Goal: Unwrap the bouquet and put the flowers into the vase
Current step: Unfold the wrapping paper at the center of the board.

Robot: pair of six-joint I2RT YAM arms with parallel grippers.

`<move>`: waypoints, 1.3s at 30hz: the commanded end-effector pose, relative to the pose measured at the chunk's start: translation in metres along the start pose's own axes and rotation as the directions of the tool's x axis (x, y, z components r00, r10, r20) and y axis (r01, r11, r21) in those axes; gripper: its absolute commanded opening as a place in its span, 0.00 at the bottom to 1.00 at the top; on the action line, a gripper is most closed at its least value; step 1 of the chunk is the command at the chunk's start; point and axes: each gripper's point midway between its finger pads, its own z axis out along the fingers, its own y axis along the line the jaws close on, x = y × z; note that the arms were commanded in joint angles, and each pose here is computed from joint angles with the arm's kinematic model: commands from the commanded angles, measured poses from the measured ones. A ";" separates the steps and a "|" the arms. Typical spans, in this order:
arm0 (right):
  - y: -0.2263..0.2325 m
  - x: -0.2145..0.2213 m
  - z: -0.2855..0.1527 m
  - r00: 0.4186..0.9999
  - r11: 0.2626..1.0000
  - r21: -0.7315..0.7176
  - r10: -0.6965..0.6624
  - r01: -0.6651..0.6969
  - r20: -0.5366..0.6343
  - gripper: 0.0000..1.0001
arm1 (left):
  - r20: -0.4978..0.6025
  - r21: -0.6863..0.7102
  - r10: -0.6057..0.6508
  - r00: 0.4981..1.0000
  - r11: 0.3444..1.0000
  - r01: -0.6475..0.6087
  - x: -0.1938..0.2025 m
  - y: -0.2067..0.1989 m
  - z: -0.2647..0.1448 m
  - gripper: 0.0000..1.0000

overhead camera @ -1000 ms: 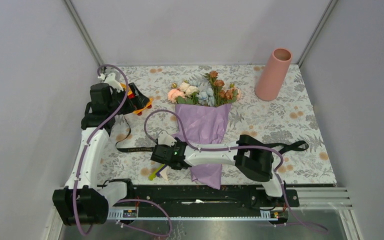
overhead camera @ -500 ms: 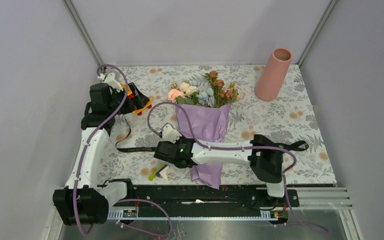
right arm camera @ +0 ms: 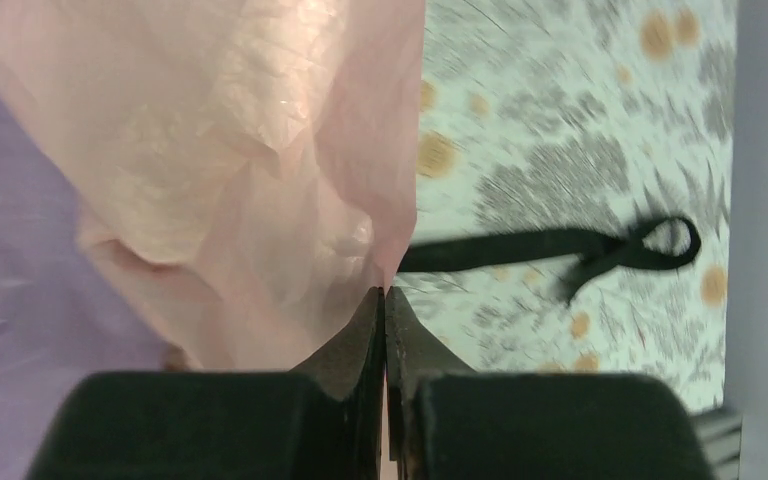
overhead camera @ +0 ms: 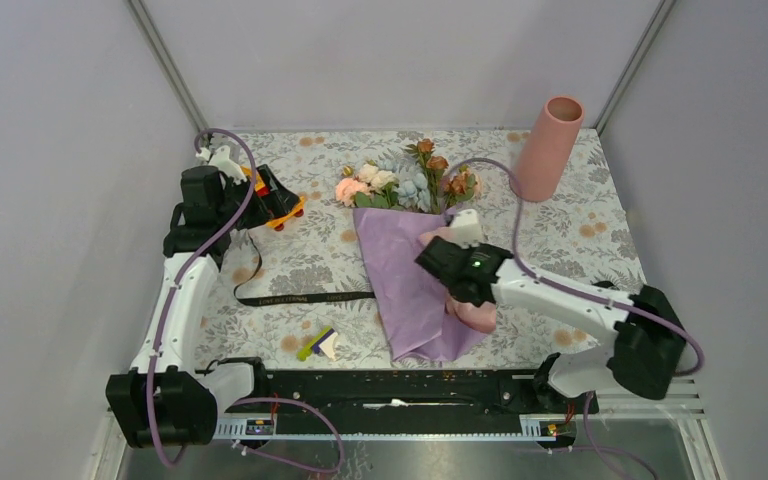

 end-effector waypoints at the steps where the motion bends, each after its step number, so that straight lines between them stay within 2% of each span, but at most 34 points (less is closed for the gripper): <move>1: -0.043 0.030 0.018 0.967 0.966 0.061 0.254 -0.252 -0.035 0.07 | 0.027 0.013 -0.001 1.000 1.000 0.001 -0.004 -0.004 0.005 0.98; 2: -0.048 0.038 0.021 0.955 0.955 0.062 0.294 -0.291 -0.050 0.12 | 0.026 0.012 0.009 1.000 1.000 -0.010 -0.002 -0.007 0.006 0.98; 4: -0.056 0.049 0.024 0.932 0.934 0.061 0.355 -0.352 -0.066 0.30 | 0.015 0.014 0.022 1.000 1.000 -0.023 0.004 -0.013 0.008 0.98; 8: -0.070 0.054 0.020 0.898 0.899 0.054 0.436 -0.434 -0.050 0.49 | -0.019 0.080 -0.019 1.000 0.997 0.021 0.031 -0.037 0.017 0.98; 13: -0.106 0.035 -0.005 0.889 0.887 0.064 0.455 -0.458 0.050 0.66 | -0.077 0.168 -0.122 0.990 0.977 0.133 0.078 -0.061 0.035 0.98; 16: -0.119 0.015 -0.024 0.886 0.890 0.001 0.453 -0.456 0.102 0.74 | -0.114 0.204 -0.161 0.980 0.962 0.182 0.100 -0.069 0.046 0.98; 21: -0.100 -0.015 -0.058 0.875 0.860 -0.265 0.475 -0.437 0.099 0.79 | -0.182 0.220 -0.188 0.965 0.949 0.227 0.129 -0.073 0.074 0.96; 25: -0.066 -0.049 -0.096 0.849 0.731 -0.562 0.520 -0.387 0.093 0.79 | -0.240 0.250 -0.211 0.948 0.930 0.270 0.151 -0.080 0.096 0.92; 28: -0.049 -0.070 -0.126 0.840 0.630 -0.713 0.531 -0.307 0.108 0.79 | -0.275 0.220 -0.202 0.940 0.939 0.266 0.162 -0.078 0.111 0.88; 32: -0.033 -0.089 -0.154 0.848 0.535 -0.816 0.518 -0.218 0.113 0.79 | -0.313 0.201 -0.198 0.929 0.942 0.269 0.174 -0.078 0.128 0.72; 39: -0.022 -0.103 -0.167 0.850 0.474 -0.864 0.515 -0.171 0.114 0.79 | -0.352 0.247 -0.226 0.908 0.913 0.324 0.186 -0.091 0.146 0.43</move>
